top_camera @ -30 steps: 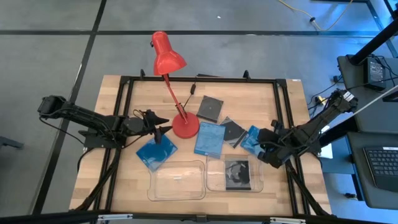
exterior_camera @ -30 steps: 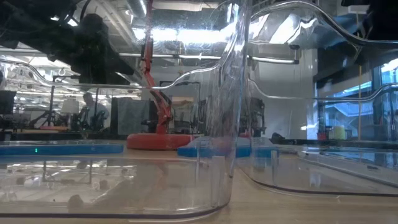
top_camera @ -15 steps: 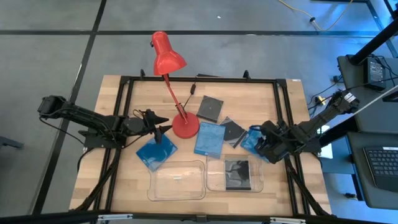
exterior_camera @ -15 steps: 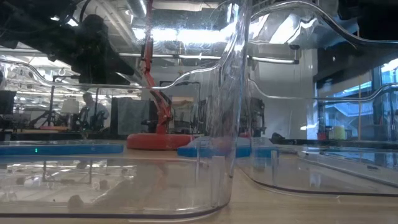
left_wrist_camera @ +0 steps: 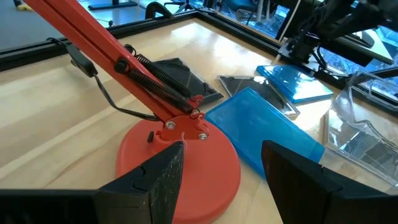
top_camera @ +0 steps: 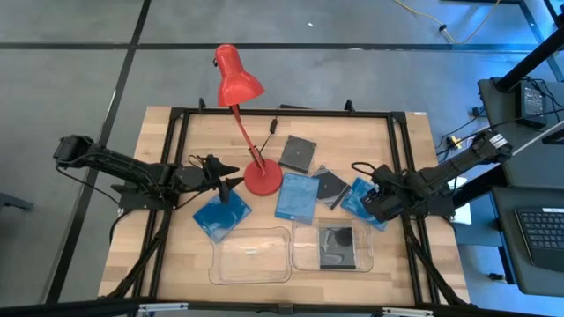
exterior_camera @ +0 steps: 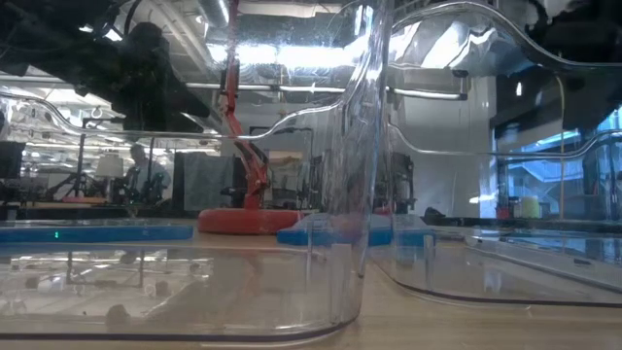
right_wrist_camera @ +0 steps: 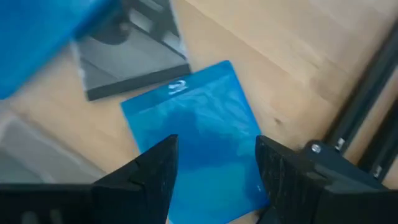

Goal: Pick & place jewel cases by type
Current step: Put the right blue cd case into the left transparent bin

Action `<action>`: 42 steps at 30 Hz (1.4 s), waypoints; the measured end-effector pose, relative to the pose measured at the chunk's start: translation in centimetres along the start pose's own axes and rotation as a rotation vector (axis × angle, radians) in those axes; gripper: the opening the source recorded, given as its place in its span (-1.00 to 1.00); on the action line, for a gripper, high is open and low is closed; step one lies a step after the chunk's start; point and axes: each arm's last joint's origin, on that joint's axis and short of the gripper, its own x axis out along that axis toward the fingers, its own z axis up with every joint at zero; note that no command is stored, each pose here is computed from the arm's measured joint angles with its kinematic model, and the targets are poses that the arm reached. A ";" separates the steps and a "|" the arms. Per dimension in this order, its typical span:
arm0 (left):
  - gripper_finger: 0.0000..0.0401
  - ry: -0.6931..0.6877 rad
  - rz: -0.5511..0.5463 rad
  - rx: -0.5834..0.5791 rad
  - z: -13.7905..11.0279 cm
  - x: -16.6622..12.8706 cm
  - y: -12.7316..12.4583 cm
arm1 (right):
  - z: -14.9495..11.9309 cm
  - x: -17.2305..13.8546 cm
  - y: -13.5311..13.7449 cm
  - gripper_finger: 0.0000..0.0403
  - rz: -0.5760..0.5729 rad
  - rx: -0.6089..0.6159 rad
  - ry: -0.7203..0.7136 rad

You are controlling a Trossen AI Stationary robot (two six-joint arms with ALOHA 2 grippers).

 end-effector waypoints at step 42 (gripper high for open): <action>0.06 -0.002 0.003 0.000 0.0 0.0 0.0 | 3.9 7.4 -1.0 0.07 0.177 -0.229 0.281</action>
